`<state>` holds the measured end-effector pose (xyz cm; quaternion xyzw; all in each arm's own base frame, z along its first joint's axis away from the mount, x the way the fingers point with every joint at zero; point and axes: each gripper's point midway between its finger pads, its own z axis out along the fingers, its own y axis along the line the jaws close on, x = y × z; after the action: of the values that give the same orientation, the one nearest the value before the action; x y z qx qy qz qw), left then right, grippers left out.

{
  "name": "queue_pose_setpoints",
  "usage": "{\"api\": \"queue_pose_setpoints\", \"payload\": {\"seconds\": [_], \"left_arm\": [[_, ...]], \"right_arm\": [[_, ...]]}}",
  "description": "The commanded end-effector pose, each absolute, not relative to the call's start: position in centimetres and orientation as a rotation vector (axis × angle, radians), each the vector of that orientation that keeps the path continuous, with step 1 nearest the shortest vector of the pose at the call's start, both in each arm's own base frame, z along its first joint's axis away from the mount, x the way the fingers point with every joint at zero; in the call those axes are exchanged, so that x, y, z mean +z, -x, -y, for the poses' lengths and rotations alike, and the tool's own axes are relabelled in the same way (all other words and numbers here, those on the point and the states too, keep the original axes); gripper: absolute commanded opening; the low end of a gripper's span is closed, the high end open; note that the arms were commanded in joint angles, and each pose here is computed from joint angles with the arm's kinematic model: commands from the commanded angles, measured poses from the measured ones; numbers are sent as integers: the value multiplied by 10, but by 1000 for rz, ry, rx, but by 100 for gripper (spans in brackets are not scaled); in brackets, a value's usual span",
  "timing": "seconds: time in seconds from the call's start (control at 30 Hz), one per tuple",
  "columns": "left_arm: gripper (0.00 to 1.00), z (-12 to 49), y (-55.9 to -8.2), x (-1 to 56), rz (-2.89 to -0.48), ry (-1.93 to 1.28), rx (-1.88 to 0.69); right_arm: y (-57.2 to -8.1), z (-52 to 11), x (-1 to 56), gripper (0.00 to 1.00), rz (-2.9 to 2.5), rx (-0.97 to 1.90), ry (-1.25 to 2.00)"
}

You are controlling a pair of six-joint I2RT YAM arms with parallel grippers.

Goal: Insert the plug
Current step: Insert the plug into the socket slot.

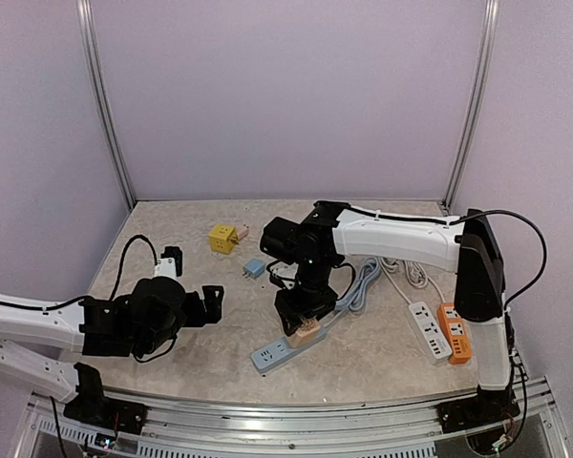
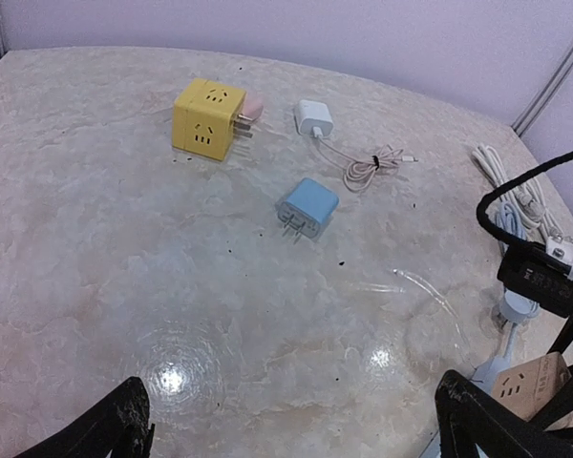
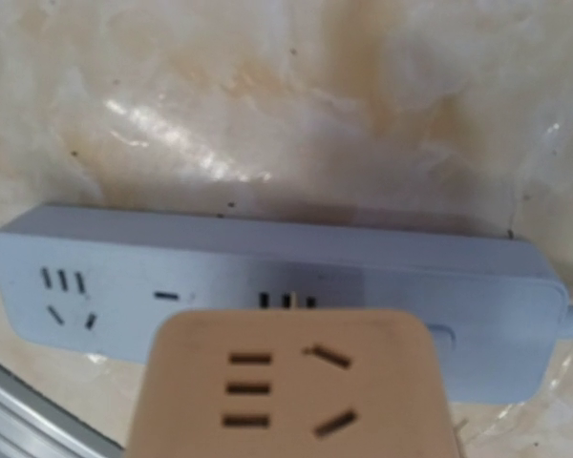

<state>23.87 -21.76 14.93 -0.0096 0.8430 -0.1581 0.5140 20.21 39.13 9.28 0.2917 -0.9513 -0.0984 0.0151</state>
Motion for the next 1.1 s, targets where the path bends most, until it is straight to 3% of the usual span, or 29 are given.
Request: {"api": "queue_pose_setpoints", "payload": {"seconds": [0.0, 0.6, 1.07], "left_arm": [[99, 213, -237, 148, -2013, 10, -362], [99, 212, -240, 160, -1965, 7, -362], [99, 205, -239, 156, -1974, 38, -345]], "right_arm": [[-199, -390, 89, 0, 2960, -258, -892], [-187, -395, 77, 0, 2920, -253, -891], [-189, -378, 51, 0, 2858, -27, -923]]}}
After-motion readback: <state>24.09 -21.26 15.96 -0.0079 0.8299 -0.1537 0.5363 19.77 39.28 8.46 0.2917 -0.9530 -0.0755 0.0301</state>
